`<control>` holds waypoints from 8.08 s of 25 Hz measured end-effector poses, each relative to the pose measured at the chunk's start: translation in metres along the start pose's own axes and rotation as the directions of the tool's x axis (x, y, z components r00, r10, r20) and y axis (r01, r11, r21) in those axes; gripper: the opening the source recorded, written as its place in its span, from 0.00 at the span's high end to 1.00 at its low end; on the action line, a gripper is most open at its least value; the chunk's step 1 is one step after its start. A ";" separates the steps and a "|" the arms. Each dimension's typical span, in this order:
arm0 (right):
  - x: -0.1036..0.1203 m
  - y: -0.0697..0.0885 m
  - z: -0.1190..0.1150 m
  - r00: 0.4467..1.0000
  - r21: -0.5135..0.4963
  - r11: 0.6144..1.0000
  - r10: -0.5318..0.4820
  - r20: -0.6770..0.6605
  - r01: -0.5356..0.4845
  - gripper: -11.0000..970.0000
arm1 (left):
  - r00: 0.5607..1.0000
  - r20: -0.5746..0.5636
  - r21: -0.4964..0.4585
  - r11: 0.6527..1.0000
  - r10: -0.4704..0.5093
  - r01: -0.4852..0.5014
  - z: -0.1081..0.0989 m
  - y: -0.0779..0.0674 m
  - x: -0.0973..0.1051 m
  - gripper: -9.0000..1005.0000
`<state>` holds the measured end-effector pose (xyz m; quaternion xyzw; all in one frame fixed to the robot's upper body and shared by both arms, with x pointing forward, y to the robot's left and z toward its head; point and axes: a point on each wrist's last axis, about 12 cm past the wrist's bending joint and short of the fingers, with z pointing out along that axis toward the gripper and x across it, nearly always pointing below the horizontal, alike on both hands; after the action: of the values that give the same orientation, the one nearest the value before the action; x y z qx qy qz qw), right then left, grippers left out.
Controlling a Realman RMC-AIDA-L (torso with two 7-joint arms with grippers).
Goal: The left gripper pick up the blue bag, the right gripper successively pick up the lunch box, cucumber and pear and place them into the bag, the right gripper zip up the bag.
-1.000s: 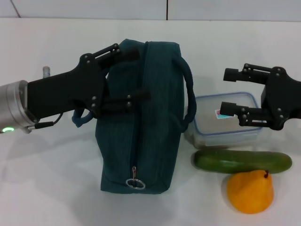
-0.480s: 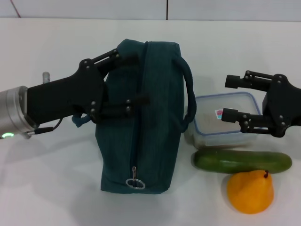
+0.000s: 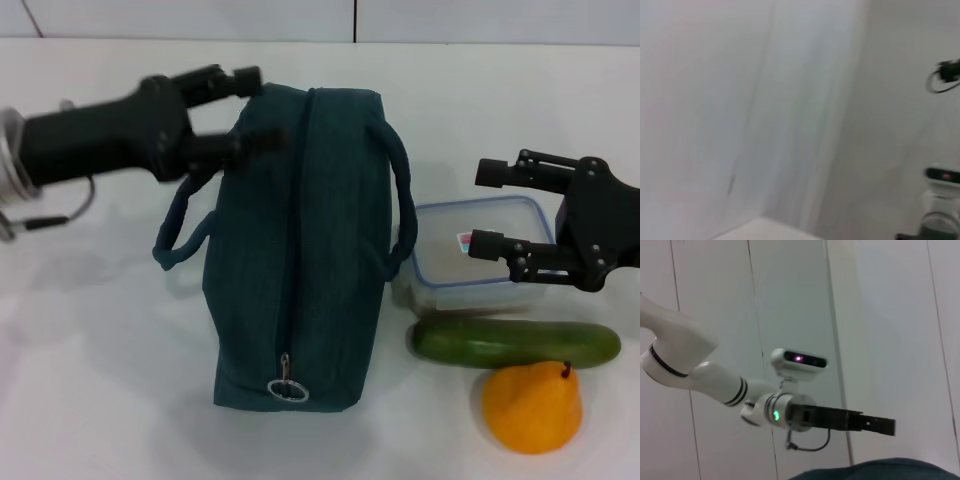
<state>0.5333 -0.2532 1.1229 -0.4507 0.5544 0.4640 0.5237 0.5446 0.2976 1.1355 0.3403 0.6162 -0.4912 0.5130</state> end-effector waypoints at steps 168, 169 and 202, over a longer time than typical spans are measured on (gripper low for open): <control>0.099 0.000 -0.008 0.350 0.256 0.243 0.738 0.577 -0.936 0.33 | 0.964 -0.264 0.040 0.999 -0.009 0.020 0.059 0.008 0.026 0.95; 0.099 -0.001 -0.008 0.350 0.259 0.242 0.738 0.577 -0.935 0.33 | 0.964 -0.264 0.040 0.999 -0.009 0.020 0.059 0.008 0.026 0.95; 0.097 -0.016 0.001 0.393 0.323 0.246 0.735 0.552 -0.914 0.63 | 0.963 -0.270 0.026 1.000 0.017 -0.011 0.060 0.011 0.025 0.95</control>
<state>0.5444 -0.2564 1.0258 0.1733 0.7362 0.5334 0.3789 0.5667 0.2417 1.1093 0.4147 0.6720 -0.4440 0.4234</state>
